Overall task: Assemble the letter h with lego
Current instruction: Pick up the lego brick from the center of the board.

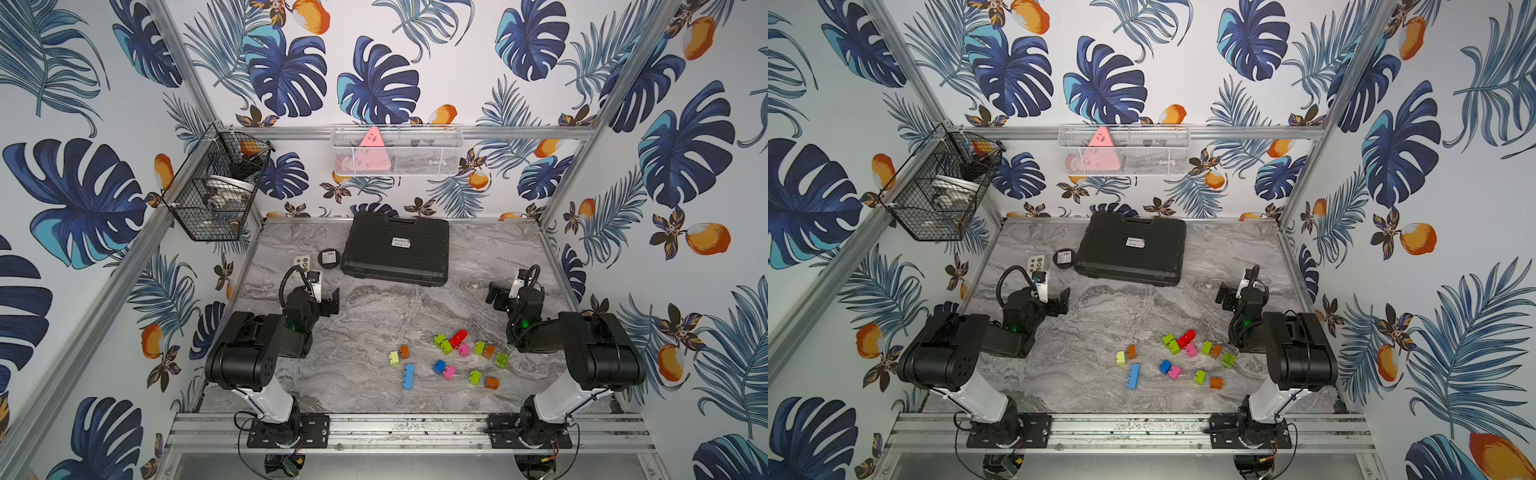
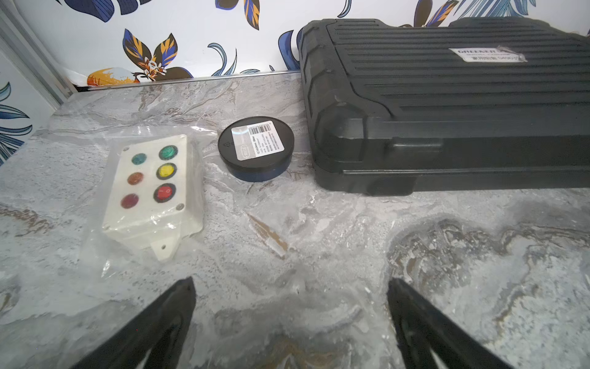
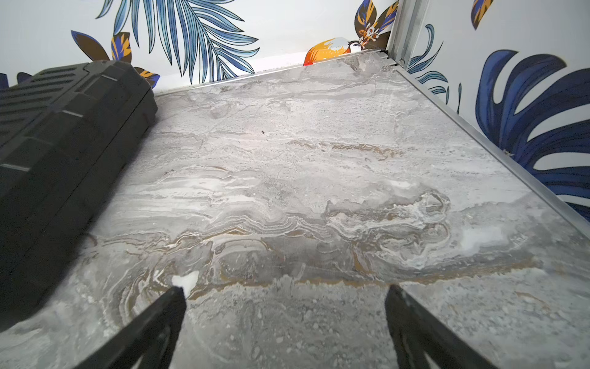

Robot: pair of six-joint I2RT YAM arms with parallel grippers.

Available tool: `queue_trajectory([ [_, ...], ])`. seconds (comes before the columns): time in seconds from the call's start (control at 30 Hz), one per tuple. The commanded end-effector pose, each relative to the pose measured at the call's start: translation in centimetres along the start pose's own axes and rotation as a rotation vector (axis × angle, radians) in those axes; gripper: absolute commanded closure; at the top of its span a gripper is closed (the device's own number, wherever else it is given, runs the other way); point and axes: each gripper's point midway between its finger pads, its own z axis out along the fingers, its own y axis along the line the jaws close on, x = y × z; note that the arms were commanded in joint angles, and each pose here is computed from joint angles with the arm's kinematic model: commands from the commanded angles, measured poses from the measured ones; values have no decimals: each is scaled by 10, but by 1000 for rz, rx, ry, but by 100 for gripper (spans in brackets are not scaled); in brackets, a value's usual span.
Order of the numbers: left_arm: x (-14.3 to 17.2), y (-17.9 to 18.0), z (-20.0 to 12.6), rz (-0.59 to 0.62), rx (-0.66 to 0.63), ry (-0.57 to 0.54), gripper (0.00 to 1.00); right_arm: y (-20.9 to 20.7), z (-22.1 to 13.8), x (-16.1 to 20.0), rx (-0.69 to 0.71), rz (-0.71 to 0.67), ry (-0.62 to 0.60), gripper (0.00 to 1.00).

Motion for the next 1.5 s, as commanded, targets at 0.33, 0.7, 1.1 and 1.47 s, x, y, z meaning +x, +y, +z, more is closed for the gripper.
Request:
queue_trajectory([
  [0.33, -4, 0, -1, 3, 4, -16, 1, 2, 0, -4, -12, -5, -14, 0],
  [0.7, -5, -3, -2, 2, 16, -23, 1, 2, -3, -7, -15, -4, -36, 0],
  [1.1, -54, -12, -22, 64, 131, 68, 1, 31, -89, -103, -145, 89, -1, 1],
  [1.47, -4, 5, -71, 54, 330, 498, 1, 114, -130, -67, -316, 292, 489, 4],
])
